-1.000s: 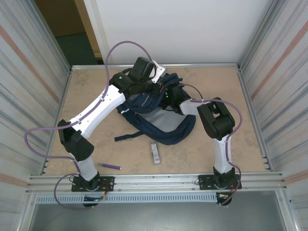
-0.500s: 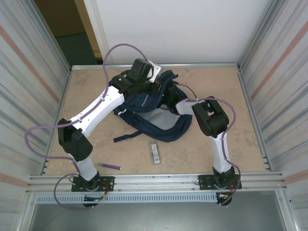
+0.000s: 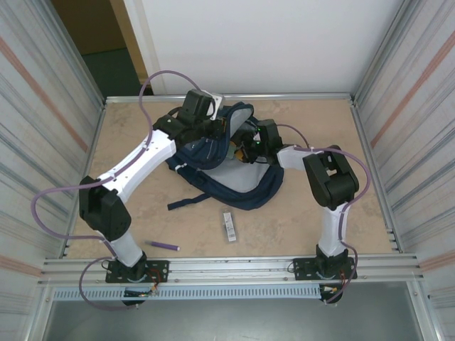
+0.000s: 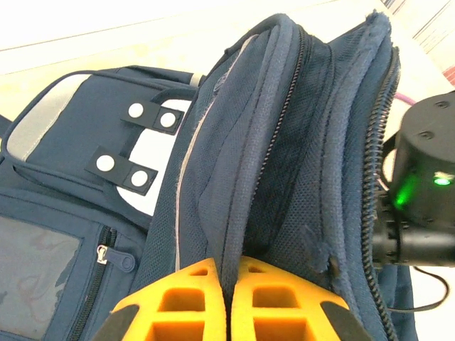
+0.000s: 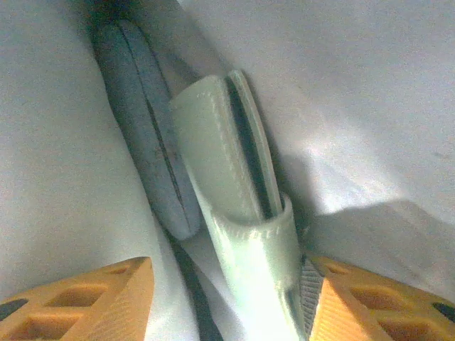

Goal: Pack the student bag

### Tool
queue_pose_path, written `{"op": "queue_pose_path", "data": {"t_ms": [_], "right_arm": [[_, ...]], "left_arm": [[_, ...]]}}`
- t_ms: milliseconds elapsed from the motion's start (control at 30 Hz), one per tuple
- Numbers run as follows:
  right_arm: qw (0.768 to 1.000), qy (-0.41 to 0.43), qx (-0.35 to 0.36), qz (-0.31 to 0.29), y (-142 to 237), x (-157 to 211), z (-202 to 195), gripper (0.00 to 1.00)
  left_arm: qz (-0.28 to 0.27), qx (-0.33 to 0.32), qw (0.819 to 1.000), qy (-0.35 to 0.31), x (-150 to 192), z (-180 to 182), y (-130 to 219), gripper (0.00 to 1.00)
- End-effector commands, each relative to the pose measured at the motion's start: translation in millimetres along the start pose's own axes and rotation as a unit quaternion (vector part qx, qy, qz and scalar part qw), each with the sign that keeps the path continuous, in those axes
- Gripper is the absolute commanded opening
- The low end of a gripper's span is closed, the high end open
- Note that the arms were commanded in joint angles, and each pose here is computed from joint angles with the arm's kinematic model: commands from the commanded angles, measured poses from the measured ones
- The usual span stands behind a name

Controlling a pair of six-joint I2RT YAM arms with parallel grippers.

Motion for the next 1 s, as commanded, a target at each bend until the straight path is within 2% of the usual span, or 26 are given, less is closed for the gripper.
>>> {"op": "queue_pose_path", "data": {"t_ms": [0,100,233,300,400,433,567,800,967], "right_arm": [[0.999,0.037,0.027,-0.013,25.7,2.5,3.3,0.51],[0.999,0.038,0.036,-0.011,22.2,-1.2,-0.1,0.40],[0.998,0.052,0.046,-0.010,4.5,-5.9,-5.6,0.28],[0.997,0.053,0.050,-0.006,-5.1,-6.8,-4.4,0.27],[0.997,0.059,0.051,-0.008,-14.3,-4.8,0.3,0.37],[0.997,0.064,0.047,-0.009,-18.3,-3.4,1.9,0.37],[0.998,0.061,-0.003,0.016,-48.4,7.3,14.3,0.22],[0.997,0.037,-0.059,0.015,-81.1,26.9,39.2,0.20],[0.997,0.037,-0.059,-0.020,-68.5,26.8,41.5,0.13]], "left_arm": [[-0.030,-0.021,0.999,0.023,-13.8,14.2,3.0,0.00],[-0.034,-0.002,0.999,0.039,-16.4,8.7,7.8,0.00],[-0.043,0.057,0.995,0.065,-27.7,-12.7,26.3,0.00],[-0.050,0.074,0.994,0.064,-30.6,-21.2,34.5,0.00],[-0.061,0.085,0.993,0.048,-34.5,-29.0,40.0,0.00],[-0.061,0.089,0.993,0.049,-35.3,-30.3,40.0,0.00],[-0.049,0.112,0.991,0.050,-34.4,-38.8,38.3,0.00],[-0.043,0.109,0.992,0.039,-30.6,-39.4,38.9,0.00],[-0.040,0.087,0.995,0.031,-24.9,-31.7,37.2,0.00]]}}
Point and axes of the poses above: each hand's point on the last joint's axis, 136 mm out from that joint toward the fingers, its own y axis back along the fingers, its own z axis along the line the jaws close on, x = y × z, the point moved 2 cm from there along y, back along the fingers, and after that the axes turned 5 degrees about -y, right-handed, at the moved point
